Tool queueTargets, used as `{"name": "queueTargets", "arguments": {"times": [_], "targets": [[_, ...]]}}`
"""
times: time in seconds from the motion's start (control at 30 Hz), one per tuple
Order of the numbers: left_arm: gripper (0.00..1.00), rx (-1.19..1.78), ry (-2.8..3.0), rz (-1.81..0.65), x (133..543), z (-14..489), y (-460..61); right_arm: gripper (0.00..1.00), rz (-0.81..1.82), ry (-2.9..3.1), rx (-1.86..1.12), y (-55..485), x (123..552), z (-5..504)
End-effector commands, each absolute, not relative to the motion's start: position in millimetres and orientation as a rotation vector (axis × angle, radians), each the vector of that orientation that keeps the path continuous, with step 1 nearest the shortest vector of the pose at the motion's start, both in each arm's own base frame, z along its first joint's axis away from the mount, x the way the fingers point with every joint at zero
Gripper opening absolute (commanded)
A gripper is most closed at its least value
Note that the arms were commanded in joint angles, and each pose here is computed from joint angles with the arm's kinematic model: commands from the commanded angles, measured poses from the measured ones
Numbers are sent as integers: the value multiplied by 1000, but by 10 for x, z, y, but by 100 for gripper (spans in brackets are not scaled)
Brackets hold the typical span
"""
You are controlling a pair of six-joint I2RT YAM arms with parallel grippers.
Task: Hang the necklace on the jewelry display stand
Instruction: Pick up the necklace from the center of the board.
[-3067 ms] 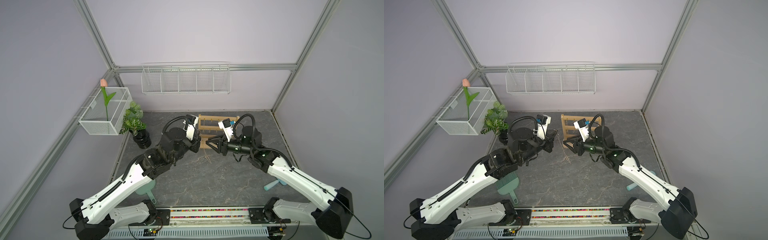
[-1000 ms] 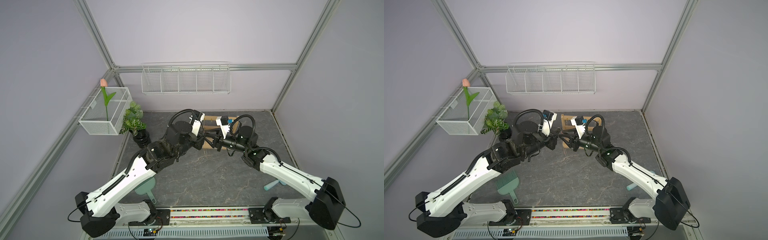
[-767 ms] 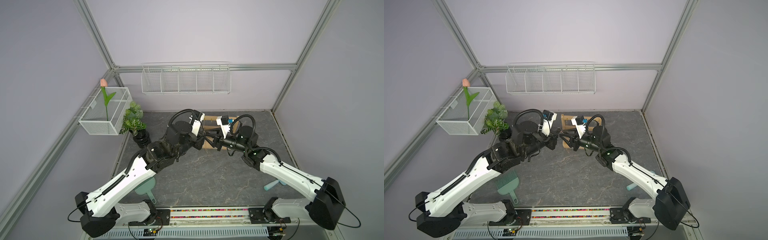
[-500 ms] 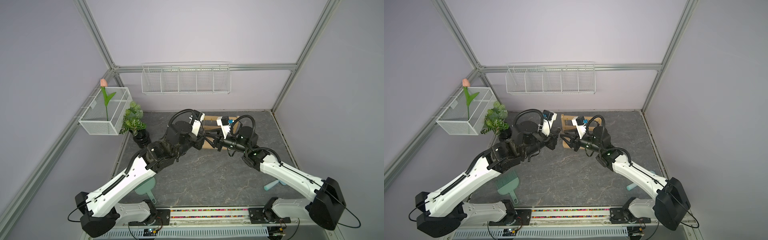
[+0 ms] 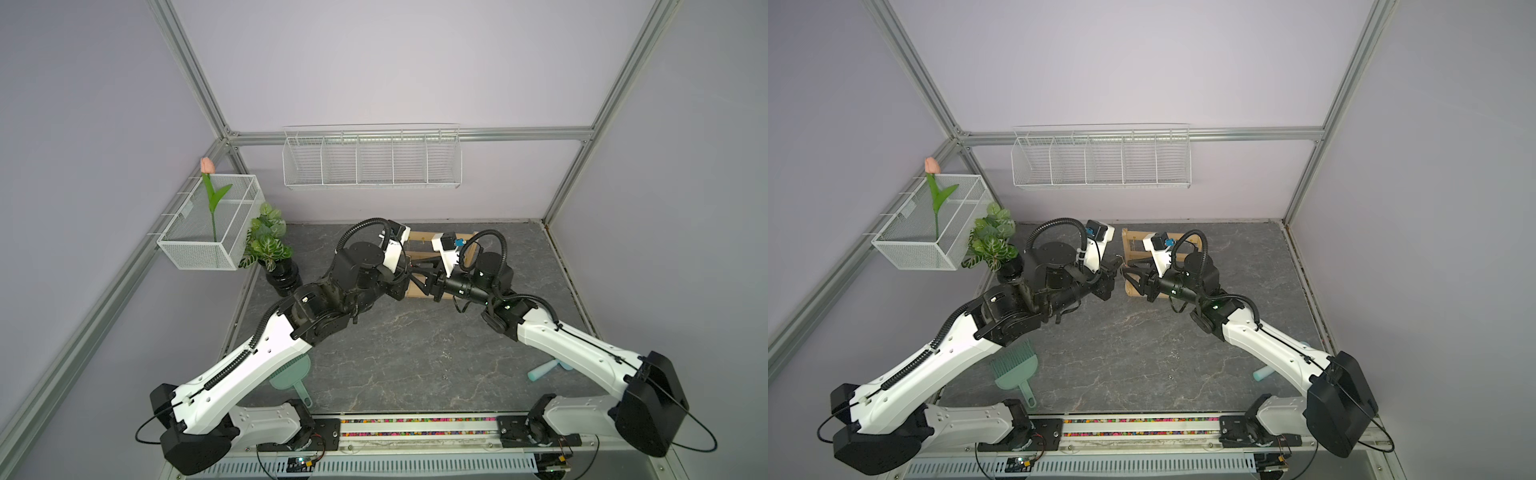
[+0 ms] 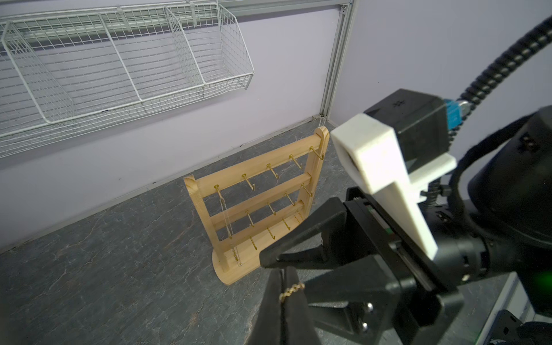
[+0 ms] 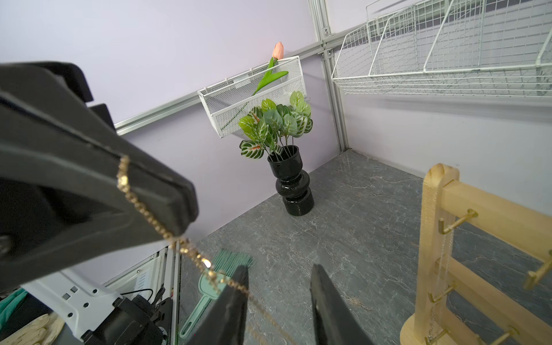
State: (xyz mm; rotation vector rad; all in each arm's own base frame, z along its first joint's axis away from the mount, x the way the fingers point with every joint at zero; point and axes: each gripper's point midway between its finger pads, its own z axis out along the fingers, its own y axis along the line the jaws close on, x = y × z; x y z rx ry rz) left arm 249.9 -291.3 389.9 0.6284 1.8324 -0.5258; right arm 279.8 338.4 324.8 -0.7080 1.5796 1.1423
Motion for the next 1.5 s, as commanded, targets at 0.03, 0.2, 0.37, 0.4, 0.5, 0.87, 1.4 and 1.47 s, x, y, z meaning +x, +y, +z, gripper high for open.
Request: {"name": "queueTargets", "arguments": {"times": [0.03,0.2,0.37,0.4,0.5,0.87,1.4,1.47], "targets": [[0,592,1757,-605,2438,4240,-2913,40,1130,1526,-718,3427,2859,3285],[0,579,1745,-615,2433,4298,-2899,38,1130,1532,-713,3469,2895,3209],[0,561,1738,-605,2442,4334,-2865,31,1116,1542,-705,3456,2902,3166],[0,559,1737,-603,2445,4334,-2858,29,1113,1543,-703,3442,2902,3166],[0,550,1738,-594,2460,4315,-2847,27,1101,1544,-701,3407,2887,3172],[0,540,1746,-578,2479,4279,-2831,19,1069,1560,-706,3331,2856,3152],[0,558,1778,-570,2515,4122,-2901,7,1053,1598,-723,3305,2830,3182],[0,562,1787,-567,2531,4063,-2931,6,1030,1609,-713,3276,2845,3203]]}}
